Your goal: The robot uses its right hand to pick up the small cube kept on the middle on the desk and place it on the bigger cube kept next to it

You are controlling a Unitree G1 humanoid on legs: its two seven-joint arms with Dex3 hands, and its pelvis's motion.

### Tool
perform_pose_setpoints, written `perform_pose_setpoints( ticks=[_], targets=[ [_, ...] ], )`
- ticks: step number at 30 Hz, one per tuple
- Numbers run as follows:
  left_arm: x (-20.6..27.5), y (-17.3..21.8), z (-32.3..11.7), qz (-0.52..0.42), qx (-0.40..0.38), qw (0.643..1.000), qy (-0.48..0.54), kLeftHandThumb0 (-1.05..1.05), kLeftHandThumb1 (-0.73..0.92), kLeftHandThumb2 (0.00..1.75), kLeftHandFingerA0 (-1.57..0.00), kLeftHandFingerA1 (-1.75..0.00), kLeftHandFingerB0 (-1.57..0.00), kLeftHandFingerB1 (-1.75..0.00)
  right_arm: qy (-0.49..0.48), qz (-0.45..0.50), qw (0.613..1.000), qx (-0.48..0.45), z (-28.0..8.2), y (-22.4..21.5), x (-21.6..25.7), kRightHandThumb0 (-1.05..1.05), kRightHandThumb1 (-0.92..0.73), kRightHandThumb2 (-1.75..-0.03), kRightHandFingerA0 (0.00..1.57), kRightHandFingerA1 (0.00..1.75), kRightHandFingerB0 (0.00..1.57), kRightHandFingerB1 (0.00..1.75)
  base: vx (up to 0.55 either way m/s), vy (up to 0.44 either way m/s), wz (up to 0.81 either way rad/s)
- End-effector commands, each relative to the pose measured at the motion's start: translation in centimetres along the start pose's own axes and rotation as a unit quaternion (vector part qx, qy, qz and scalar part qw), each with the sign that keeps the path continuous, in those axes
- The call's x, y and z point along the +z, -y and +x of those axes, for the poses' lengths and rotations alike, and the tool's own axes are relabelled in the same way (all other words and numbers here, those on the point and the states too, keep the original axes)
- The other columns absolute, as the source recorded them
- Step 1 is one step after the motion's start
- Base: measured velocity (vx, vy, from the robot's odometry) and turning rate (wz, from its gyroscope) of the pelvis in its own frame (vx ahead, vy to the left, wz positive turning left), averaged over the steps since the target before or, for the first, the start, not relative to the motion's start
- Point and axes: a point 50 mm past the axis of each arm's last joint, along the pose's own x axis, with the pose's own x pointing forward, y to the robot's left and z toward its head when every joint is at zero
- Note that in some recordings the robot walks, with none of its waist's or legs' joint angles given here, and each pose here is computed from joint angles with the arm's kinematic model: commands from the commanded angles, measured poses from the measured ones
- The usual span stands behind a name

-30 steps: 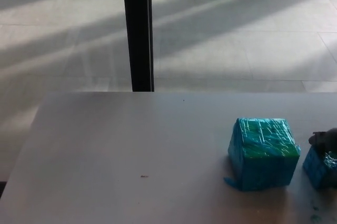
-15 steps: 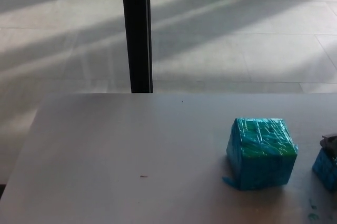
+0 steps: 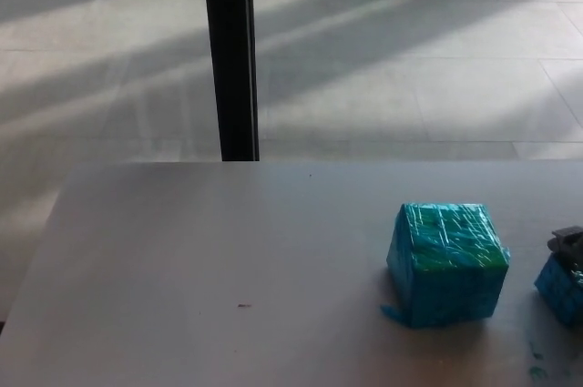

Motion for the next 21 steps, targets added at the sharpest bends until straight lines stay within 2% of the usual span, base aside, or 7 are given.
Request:
perform_pose_setpoints(
  ticks=[1,4,5,9,15,20,21],
  targets=[
    [0.3,-0.7,-0.3,0.016,0.003,1.0,0.006,-0.67,0.67,0.6,-0.5,-0.63,-0.64,-0.53,0.056,0.019,0.998,-0.034,-0.5,-2.2,0.8,-0.32,-0.76,-0.65,0.8,1.67,0.79,0.64,0.0,0.0,0.0],
    [0.2,-0.7,-0.3,0.007,0.006,1.0,0.004,-0.67,0.66,0.6,-0.49,-0.6,-0.6,-0.49,0.055,0.032,0.997,-0.052,-0.6,-1.9,0.2,-0.27,-0.78,-0.74,0.82,1.65,0.79,0.83,0.0,0.0,0.0],
    [0.2,-0.7,-0.2,0.001,0.01,1.0,0.0,-0.64,0.54,1.0,-0.49,-0.67,-0.54,-0.61,0.056,0.036,0.996,-0.067,-0.6,-1.8,0.0,-0.26,-0.75,-0.76,0.8,1.65,0.8,0.8,0.0,0.0,0.0],
    [0.2,-0.8,-0.2,-0.001,0.013,1.0,-0.002,-0.65,0.66,0.6,-0.54,-0.7,-0.64,-0.56,0.054,0.053,0.994,-0.082,-0.7,-1.3,-0.6,-0.25,-0.71,-0.83,0.8,1.74,0.7,1.39,0.0,0.0,0.0],
    [0.2,-0.8,-0.3,0.015,0.016,1.0,-0.002,-0.66,0.69,0.6,-0.45,-0.59,-0.54,-0.45,0.044,0.069,0.992,-0.097,-1.2,1.6,-2.7,-0.31,-0.7,-0.68,0.8,1.57,0.81,0.65,0.0,0.0,0.0],
    [0.2,-1.0,-0.4,0.027,0.011,1.0,-0.002,-0.68,0.7,0.62,-0.43,-0.57,-0.49,-0.42,0.046,0.073,0.989,-0.117,-1.6,3.6,-3.5,-0.29,-0.73,-0.73,0.79,1.52,0.79,0.85,0.0,0.0,0.0],
    [0.2,-1.0,-0.4,0.028,0.01,1.0,-0.002,-0.69,0.7,0.61,-0.41,-0.56,-0.49,-0.41,0.047,0.073,0.988,-0.124,-1.7,4.0,-3.6,-0.23,-0.69,-0.79,0.78,1.66,0.7,1.27,0.0,0.0,0.0]
  ],
)
